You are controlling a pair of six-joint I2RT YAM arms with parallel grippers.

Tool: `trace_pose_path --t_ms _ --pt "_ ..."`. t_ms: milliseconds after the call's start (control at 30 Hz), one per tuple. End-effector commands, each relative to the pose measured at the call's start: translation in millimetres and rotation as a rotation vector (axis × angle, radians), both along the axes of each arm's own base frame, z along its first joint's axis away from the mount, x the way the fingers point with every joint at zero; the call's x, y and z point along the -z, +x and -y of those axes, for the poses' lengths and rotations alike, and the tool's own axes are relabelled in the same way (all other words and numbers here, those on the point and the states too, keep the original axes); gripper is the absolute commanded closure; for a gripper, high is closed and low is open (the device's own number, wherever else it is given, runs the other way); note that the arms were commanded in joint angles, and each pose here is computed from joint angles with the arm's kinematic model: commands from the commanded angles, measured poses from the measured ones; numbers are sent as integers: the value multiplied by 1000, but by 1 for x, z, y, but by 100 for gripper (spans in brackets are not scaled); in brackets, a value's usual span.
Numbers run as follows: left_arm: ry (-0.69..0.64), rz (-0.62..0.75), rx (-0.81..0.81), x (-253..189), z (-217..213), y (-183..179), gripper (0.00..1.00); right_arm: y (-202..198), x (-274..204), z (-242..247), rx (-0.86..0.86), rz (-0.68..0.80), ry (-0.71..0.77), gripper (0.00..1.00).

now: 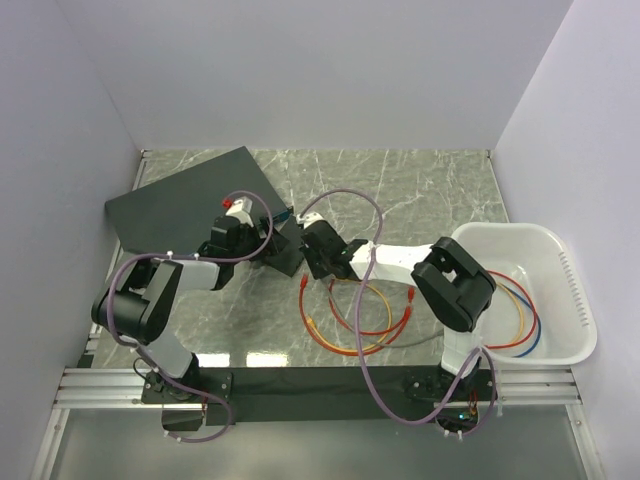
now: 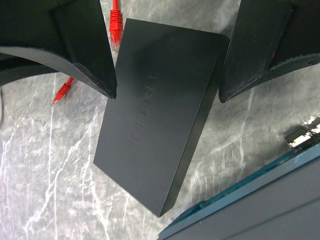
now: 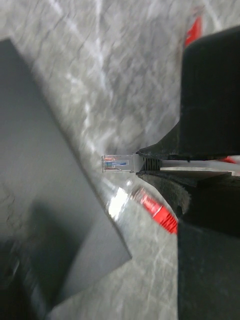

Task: Insert the plug into the switch port

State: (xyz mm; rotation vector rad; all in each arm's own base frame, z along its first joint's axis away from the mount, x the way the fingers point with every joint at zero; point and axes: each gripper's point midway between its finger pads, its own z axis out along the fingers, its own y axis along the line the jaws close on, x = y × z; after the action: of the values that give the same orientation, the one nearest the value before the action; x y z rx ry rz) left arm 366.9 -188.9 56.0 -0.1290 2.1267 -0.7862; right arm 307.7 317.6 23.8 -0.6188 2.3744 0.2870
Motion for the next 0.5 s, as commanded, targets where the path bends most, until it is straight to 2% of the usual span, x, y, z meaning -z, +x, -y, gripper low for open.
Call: trace_pose_path --t_ms 0,233,467 --pt "-33 89 36 -21 10 15 12 4 -12 -35 -75 44 81 100" --pt "-35 76 49 -11 13 15 12 -23 0 -56 -166 45 43 100" --pt "-41 59 71 -2 17 15 14 -22 1 -57 -164 50 28 100"
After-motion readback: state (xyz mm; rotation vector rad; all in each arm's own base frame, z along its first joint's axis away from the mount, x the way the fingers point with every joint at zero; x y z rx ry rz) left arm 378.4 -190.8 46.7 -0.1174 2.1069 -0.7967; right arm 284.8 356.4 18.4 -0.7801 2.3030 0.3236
